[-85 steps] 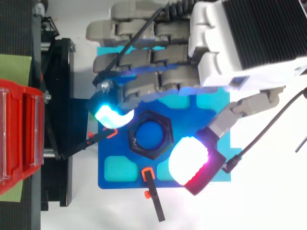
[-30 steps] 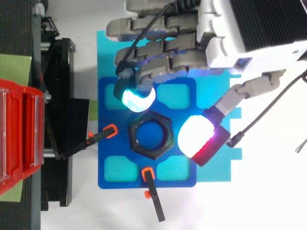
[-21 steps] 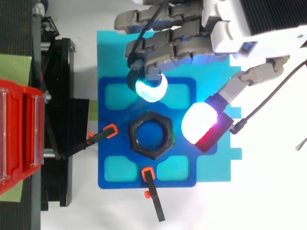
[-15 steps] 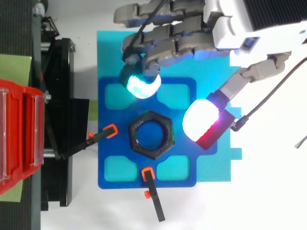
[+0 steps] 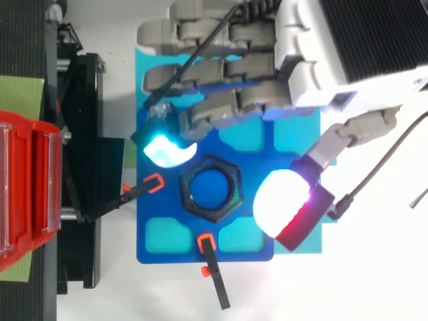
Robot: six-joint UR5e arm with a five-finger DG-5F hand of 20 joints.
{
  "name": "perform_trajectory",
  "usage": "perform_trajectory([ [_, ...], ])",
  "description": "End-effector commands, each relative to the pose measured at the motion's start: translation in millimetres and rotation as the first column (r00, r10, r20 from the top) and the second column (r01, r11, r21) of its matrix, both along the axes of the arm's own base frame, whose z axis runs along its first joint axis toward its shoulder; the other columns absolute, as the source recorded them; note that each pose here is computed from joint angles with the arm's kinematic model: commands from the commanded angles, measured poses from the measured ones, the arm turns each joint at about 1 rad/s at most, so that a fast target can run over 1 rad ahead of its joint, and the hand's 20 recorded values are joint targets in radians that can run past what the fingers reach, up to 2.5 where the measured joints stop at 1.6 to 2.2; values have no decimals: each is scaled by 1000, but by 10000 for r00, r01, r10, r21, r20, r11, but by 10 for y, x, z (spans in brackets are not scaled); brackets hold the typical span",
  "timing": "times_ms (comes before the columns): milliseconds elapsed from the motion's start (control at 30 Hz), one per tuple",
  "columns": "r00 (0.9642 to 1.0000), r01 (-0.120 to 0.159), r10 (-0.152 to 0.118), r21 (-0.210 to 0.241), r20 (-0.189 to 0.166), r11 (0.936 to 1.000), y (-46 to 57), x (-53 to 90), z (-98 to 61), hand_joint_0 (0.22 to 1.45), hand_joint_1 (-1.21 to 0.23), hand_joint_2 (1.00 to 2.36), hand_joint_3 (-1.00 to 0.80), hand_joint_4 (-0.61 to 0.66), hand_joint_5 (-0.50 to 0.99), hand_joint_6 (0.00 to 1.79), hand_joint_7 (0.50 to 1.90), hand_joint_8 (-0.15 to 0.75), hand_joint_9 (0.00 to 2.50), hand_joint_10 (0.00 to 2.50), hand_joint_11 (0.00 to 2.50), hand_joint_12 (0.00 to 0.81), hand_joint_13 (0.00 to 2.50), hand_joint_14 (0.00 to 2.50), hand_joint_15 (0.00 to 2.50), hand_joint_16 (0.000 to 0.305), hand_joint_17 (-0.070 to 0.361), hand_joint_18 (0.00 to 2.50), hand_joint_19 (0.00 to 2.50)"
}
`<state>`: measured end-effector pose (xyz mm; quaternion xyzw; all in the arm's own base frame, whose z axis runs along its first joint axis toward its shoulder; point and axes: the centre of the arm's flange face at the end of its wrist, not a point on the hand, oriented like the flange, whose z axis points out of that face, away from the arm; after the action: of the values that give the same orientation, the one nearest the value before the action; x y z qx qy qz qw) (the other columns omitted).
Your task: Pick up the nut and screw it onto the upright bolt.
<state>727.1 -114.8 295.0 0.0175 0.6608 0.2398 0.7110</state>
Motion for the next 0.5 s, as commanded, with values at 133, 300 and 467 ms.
perform_trajectory([
  [133,9998,-156,158,174,-130,9997,245,36,-12,458,-15,1000,-500,122,-198,501,600,173,129,0,0,316,0,0,0,44,99,0,0],
  [300,9999,-99,102,223,-140,9997,298,48,-12,461,-24,1000,-500,137,-190,501,629,180,138,0,0,315,0,0,0,44,99,0,0],
  [467,9996,-102,109,275,-245,9996,356,51,-21,468,-47,1000,-500,163,-170,502,700,196,168,0,0,315,0,0,0,44,98,0,0],
])
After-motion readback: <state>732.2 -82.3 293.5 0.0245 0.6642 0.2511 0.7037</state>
